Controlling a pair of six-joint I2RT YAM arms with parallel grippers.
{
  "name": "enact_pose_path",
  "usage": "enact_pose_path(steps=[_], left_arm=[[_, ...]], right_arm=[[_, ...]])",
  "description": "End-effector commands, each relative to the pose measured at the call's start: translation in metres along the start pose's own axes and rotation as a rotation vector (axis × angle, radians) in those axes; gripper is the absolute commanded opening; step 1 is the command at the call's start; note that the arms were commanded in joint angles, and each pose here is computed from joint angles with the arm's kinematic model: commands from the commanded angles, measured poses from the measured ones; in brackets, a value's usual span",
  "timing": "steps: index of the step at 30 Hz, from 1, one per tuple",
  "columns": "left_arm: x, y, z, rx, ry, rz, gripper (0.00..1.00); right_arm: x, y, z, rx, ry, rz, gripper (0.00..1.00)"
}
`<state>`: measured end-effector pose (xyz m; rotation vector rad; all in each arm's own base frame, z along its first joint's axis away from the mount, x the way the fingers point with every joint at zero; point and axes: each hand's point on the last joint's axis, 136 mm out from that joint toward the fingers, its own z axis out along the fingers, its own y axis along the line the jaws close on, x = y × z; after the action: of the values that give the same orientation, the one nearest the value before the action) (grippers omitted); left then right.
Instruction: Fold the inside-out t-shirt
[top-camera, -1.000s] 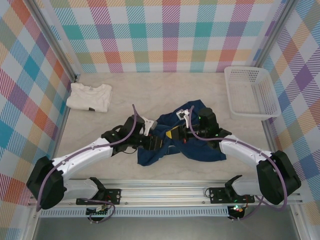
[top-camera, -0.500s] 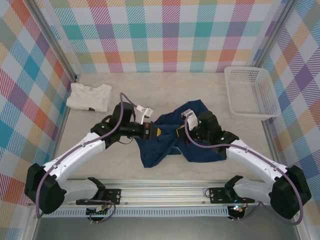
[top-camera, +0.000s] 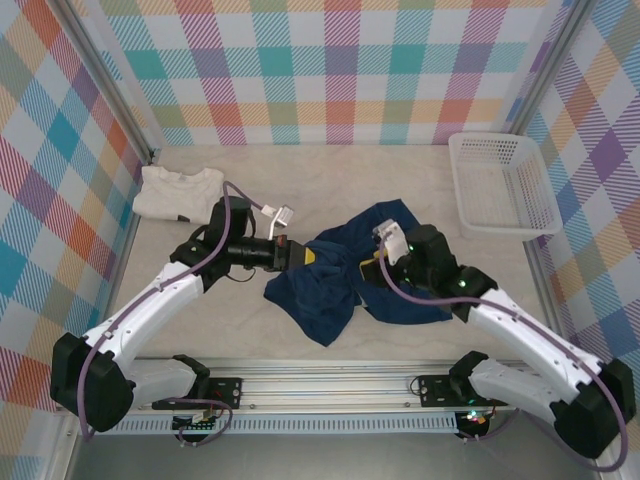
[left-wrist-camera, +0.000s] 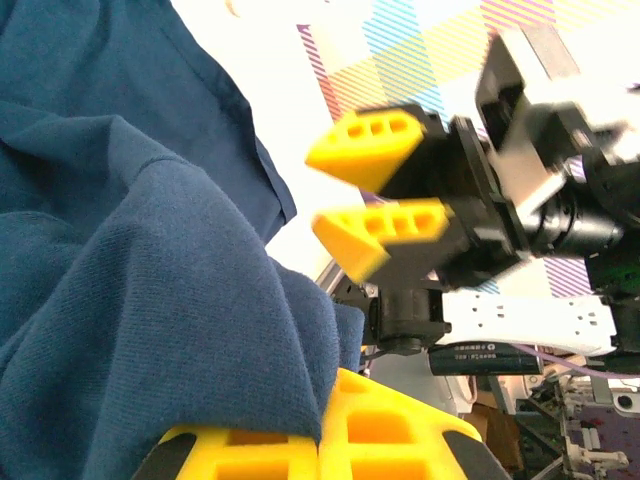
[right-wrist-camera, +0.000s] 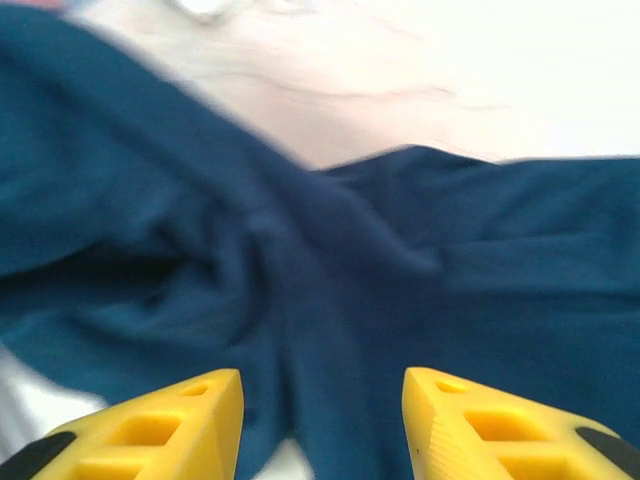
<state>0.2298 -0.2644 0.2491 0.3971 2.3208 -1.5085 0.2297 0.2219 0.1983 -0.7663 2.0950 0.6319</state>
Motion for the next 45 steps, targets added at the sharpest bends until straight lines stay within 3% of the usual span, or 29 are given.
enact_pose_path(steps=[1,6,12,14,17,18,22,23,25,27,30,34,37,41,45], left_arm=[[-0.008,-0.007,-0.004,0.021,-0.017,0.041,0.0],[-0.008,-0.007,-0.004,0.018,-0.018,0.042,0.0],[-0.002,0.0,-0.003,0.001,0.004,0.014,0.0],[-0.002,0.001,-0.003,-0.002,0.002,0.014,0.0],[-0.001,0.004,-0.003,-0.014,0.002,0.007,0.0],[-0.001,0.006,-0.002,-0.022,0.001,0.003,0.0],[-0.005,0.039,-0.003,-0.194,-0.035,-0.022,0.0],[-0.006,0.051,-0.005,-0.261,-0.046,-0.024,0.06],[-0.011,0.068,-0.014,-0.375,-0.085,0.001,0.28],[-0.016,0.067,-0.022,-0.407,-0.135,0.055,0.43],[-0.022,0.048,-0.042,-0.394,-0.252,0.164,0.53],[-0.017,0.007,-0.052,-0.265,-0.339,0.325,0.71],[-0.006,-0.009,-0.044,-0.184,-0.313,0.385,0.75],[0.005,-0.012,-0.024,-0.178,-0.24,0.438,0.75],[-0.003,-0.013,-0.002,-0.153,-0.219,0.453,0.67]], right_arm=[[-0.009,0.059,-0.015,-0.333,-0.099,-0.099,0.48],[-0.028,0.078,-0.006,-0.42,-0.127,-0.148,0.59],[-0.047,0.083,0.011,-0.455,-0.146,-0.189,0.57],[-0.051,0.086,0.015,-0.474,-0.151,-0.197,0.42],[-0.054,0.087,0.014,-0.472,-0.144,-0.207,0.05],[-0.056,0.087,0.01,-0.472,-0.143,-0.207,0.0],[-0.081,0.1,-0.019,-0.52,-0.176,-0.166,0.0],[-0.088,0.105,-0.024,-0.543,-0.168,-0.136,0.0],[-0.096,0.107,-0.023,-0.561,-0.114,-0.062,0.0],[-0.099,0.105,-0.016,-0.551,-0.063,-0.002,0.0],[-0.1,0.098,-0.004,-0.507,-0.017,0.061,0.0],[-0.104,0.099,0.003,-0.514,0.02,0.104,0.0],[-0.108,0.099,0.006,-0.524,0.033,0.124,0.0],[-0.112,0.101,0.007,-0.55,0.037,0.16,0.0],[-0.115,0.105,0.006,-0.59,0.03,0.193,0.0]])
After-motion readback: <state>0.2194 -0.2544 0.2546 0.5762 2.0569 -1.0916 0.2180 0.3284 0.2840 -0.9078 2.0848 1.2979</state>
